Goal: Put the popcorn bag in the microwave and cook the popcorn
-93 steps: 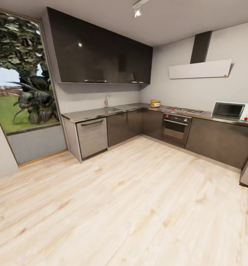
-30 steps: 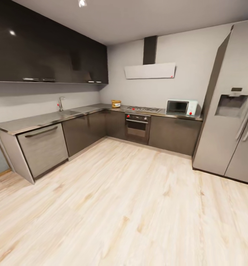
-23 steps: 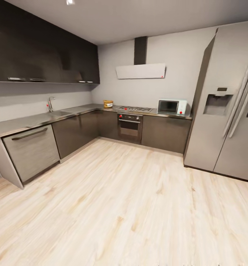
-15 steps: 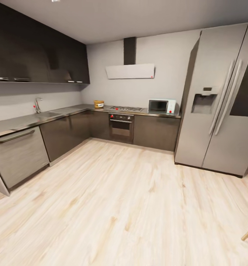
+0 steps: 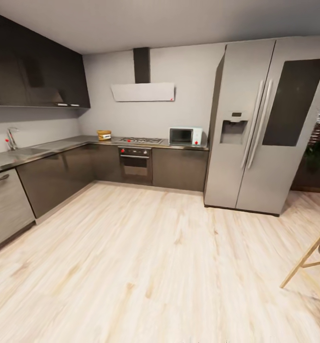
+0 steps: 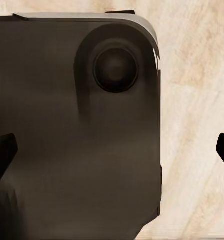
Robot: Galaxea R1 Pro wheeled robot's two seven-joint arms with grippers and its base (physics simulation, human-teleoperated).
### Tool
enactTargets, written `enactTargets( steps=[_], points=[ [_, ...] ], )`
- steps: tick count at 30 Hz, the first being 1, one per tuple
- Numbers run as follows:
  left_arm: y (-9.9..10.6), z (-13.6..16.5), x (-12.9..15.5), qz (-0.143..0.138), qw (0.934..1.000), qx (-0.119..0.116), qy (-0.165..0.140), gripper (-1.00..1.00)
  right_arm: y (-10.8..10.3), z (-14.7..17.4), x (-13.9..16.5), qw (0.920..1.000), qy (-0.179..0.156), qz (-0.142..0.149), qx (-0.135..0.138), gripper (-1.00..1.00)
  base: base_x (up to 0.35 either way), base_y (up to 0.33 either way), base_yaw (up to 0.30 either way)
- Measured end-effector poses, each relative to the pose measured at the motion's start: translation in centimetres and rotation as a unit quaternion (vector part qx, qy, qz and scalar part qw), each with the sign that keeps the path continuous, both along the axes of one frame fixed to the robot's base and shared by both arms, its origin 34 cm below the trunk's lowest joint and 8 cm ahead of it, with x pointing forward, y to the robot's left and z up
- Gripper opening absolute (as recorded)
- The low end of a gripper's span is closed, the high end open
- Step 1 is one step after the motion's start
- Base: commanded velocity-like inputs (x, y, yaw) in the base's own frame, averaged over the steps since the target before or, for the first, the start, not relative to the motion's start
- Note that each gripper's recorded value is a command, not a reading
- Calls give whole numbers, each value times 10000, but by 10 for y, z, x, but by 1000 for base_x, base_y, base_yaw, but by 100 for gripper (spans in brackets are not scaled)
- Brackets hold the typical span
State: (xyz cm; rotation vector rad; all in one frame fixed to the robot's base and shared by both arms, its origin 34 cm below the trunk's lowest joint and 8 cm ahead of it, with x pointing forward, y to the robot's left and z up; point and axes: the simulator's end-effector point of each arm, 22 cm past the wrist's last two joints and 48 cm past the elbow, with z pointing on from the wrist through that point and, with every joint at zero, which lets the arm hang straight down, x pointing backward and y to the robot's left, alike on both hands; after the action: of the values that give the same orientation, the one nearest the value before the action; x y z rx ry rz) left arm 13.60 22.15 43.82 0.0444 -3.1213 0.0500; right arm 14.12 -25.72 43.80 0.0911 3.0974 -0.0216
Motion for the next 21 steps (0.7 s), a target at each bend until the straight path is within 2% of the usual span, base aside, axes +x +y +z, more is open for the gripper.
enactTargets(
  steps=[4,10,15,21],
  points=[
    [1,0,1,-2,10000,5,-18,100,0,0,0,10000,-2,8,0,100,0,0,-296],
    [3,0,10,18,9997,21,-229,100,1,0,0,10000,-5,14,7,100,0,0,-268],
    [3,0,11,17,9997,18,-253,100,1,0,0,10000,-6,52,5,100,32,0,-37],
    [2,0,8,38,9998,-12,-198,100,0,0,0,10000,-9,80,4,100,276,0,-2]
  ],
)
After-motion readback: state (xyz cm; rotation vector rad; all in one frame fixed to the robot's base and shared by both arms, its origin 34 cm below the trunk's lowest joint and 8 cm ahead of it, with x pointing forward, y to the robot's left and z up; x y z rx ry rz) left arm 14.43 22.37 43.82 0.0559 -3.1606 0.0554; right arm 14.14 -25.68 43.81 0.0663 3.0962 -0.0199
